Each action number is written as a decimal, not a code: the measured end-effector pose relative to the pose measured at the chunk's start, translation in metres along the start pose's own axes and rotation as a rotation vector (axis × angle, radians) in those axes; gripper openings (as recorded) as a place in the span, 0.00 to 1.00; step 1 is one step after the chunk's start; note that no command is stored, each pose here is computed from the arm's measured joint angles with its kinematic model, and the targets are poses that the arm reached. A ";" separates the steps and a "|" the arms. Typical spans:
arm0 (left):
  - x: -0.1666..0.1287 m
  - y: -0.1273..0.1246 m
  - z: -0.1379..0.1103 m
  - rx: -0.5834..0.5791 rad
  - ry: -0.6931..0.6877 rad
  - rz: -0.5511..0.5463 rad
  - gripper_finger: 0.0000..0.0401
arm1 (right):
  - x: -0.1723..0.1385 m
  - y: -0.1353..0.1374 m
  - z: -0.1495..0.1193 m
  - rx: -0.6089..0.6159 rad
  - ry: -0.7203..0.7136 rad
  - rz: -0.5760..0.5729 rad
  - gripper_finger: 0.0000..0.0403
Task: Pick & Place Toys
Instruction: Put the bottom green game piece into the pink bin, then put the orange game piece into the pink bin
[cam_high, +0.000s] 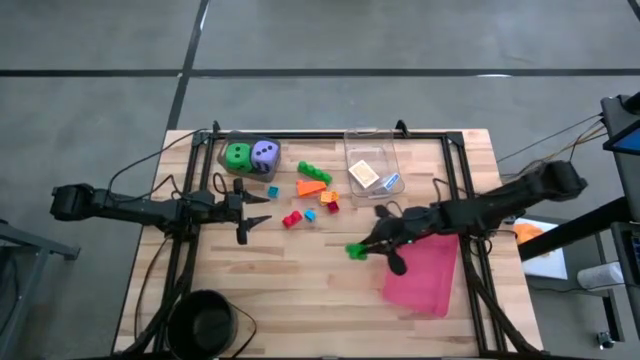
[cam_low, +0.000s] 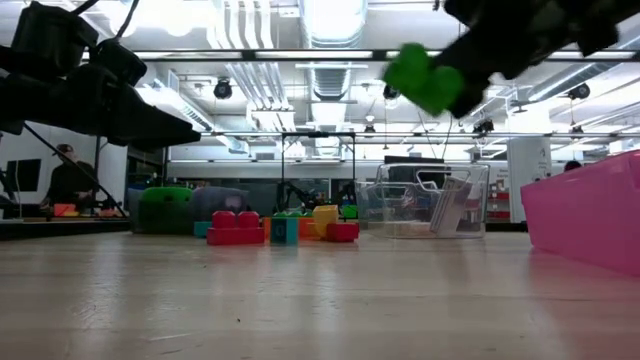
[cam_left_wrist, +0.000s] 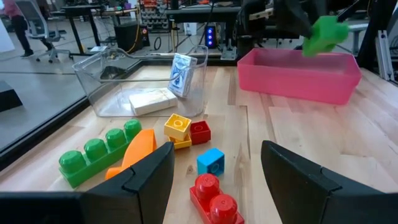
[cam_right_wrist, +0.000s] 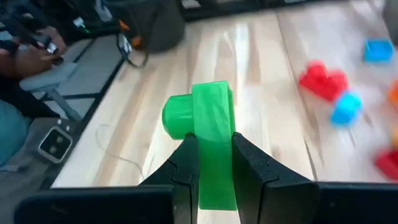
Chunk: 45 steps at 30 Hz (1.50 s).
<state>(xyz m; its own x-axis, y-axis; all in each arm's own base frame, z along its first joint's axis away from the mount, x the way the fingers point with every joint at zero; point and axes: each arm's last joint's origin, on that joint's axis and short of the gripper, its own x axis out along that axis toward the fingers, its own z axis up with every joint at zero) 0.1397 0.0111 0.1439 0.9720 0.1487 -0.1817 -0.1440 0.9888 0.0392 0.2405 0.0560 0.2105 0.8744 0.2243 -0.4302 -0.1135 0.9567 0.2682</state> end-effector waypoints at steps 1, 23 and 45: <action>0.000 0.000 0.000 -0.001 0.000 0.000 0.60 | -0.006 0.001 -0.003 0.023 0.027 -0.008 0.14; 0.000 0.000 0.000 -0.008 0.000 0.000 0.60 | -0.072 0.009 -0.051 0.401 0.533 -0.292 0.14; 0.000 0.000 0.000 -0.008 0.000 0.000 0.60 | -0.041 0.011 -0.060 0.464 0.716 -0.380 0.38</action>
<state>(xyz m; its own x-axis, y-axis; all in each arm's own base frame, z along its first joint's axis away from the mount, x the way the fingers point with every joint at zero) 0.1397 0.0111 0.1440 0.9721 0.1485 -0.1815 -0.1451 0.9889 0.0315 0.1755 0.0689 0.1795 0.2976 0.1205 -0.9471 0.4551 0.8541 0.2517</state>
